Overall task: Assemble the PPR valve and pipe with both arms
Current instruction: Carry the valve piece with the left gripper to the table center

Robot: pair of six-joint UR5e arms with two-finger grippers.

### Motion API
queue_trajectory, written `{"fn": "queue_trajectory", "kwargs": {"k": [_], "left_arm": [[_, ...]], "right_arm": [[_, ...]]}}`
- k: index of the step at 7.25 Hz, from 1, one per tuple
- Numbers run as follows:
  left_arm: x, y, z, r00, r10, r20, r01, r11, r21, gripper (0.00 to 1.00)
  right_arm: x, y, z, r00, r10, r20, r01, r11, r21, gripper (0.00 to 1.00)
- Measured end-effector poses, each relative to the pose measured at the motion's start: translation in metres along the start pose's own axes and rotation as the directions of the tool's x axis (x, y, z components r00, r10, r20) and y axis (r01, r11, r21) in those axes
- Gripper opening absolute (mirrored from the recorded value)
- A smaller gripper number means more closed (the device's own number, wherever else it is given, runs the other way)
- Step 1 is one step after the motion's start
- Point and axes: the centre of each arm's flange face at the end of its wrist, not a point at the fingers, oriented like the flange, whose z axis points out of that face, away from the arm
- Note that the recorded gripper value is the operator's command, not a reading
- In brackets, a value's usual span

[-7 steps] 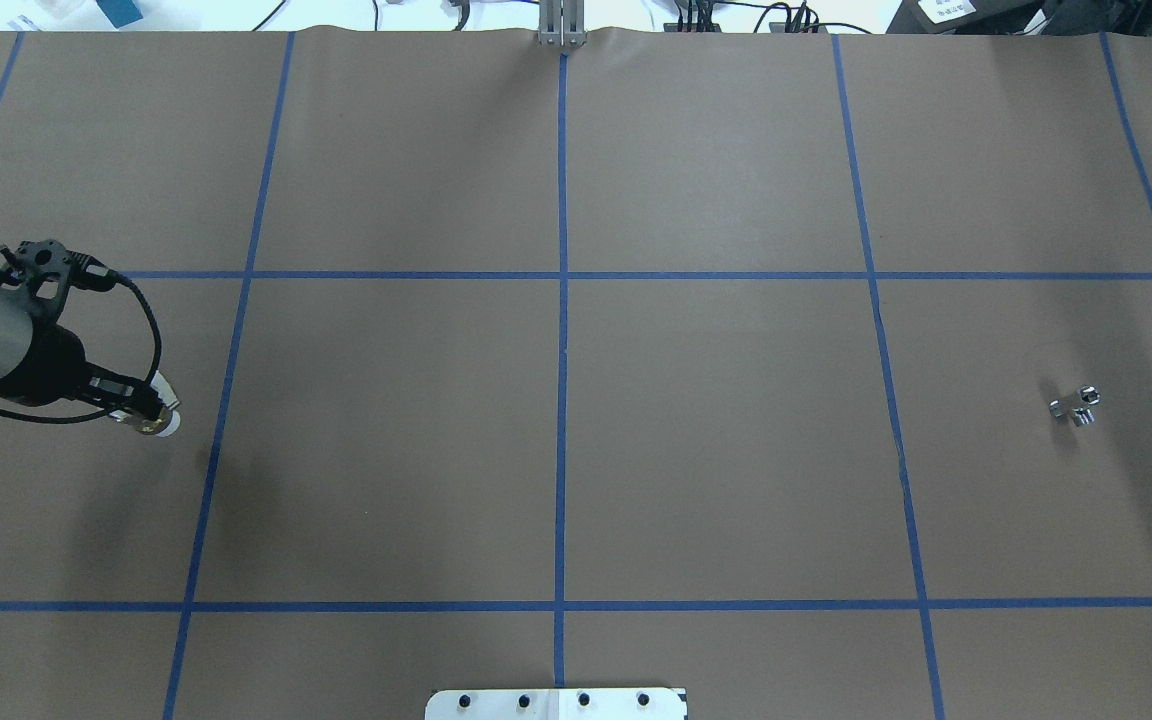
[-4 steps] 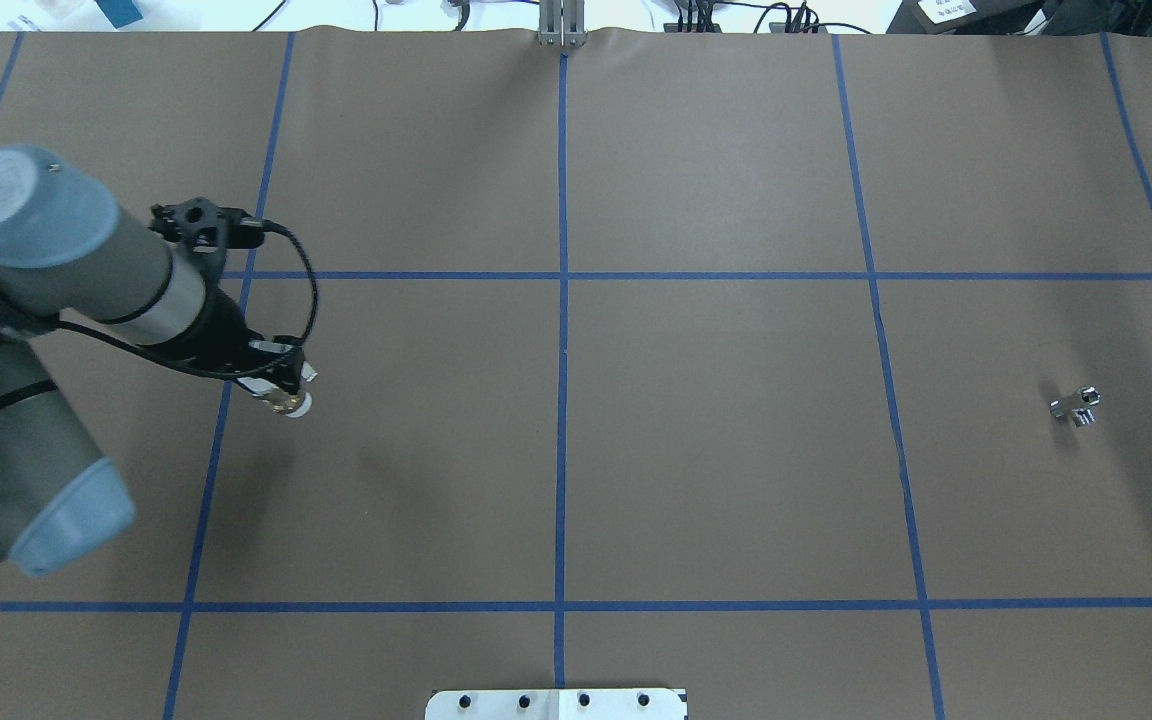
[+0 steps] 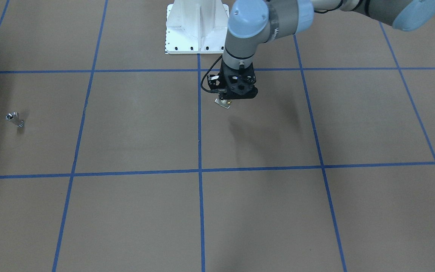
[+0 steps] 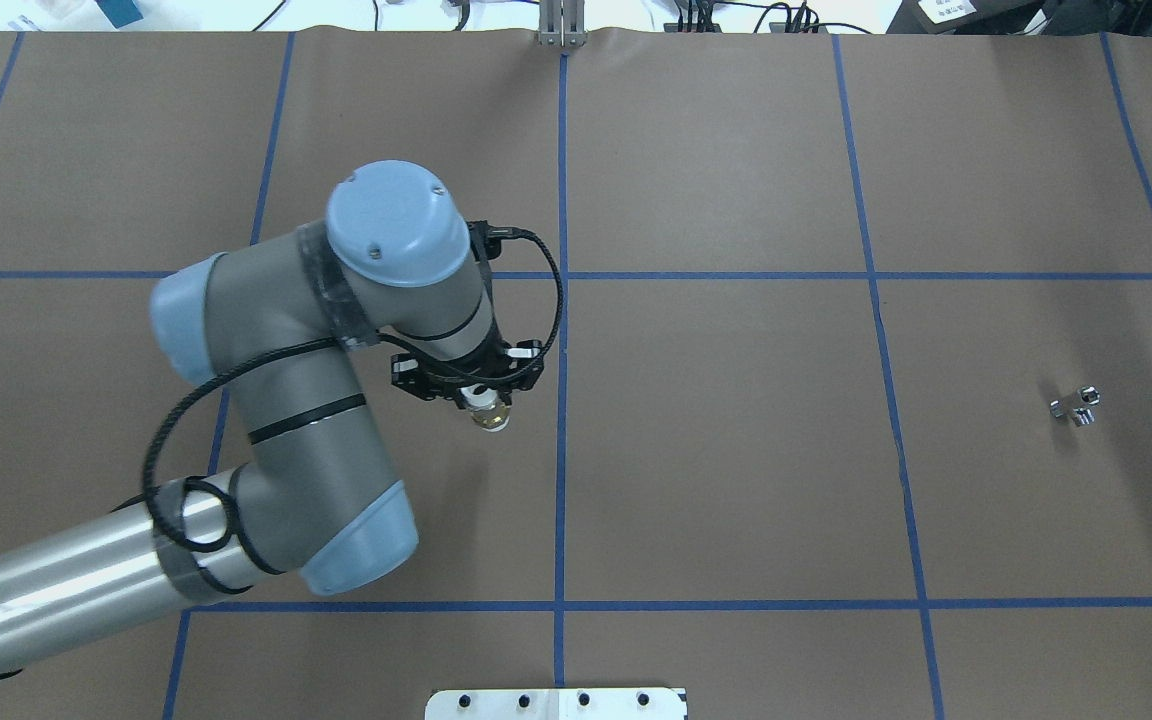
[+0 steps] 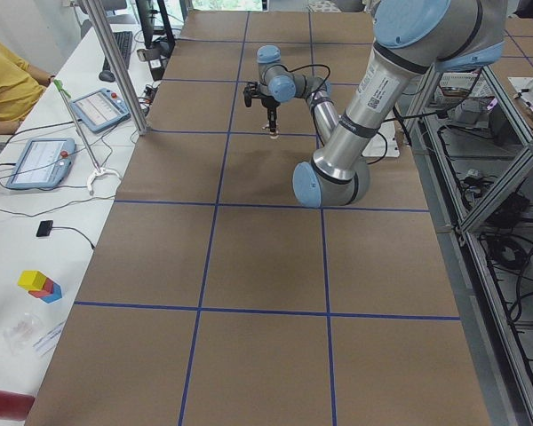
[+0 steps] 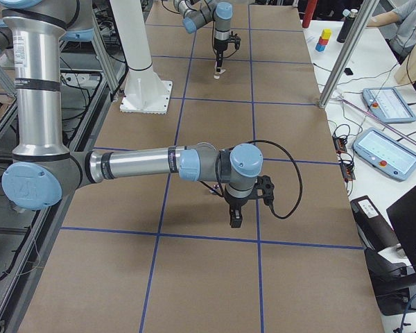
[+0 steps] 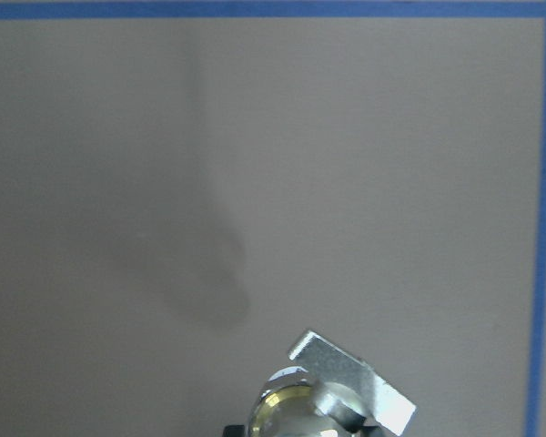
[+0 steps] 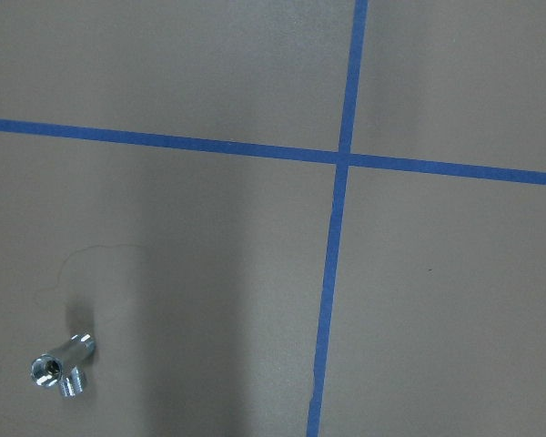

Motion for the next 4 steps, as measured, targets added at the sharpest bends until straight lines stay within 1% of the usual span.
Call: {"fn": "queue_trajectory", "kwargs": {"k": [1, 3, 4], "left_arm": [[0.029, -0.009, 0.014, 0.999, -0.040, -0.001, 0.040, 0.999, 0.020, 0.00], [0.047, -0.021, 0.032, 0.996, -0.085, 0.009, 0.084, 0.995, 0.049, 0.00], [0.049, -0.022, 0.035, 0.996, -0.090, 0.013, 0.089, 0.995, 0.054, 0.15]], "right_arm": [[0.000, 0.000, 0.000, 1.000, 0.000, 0.000, 0.000, 1.000, 0.000, 1.00], [0.000, 0.000, 0.000, 1.000, 0.000, 0.001, 0.000, 1.000, 0.000, 1.00], [0.000, 0.000, 0.000, 1.000, 0.001, 0.000, -0.001, 1.000, -0.001, 1.00]]}}
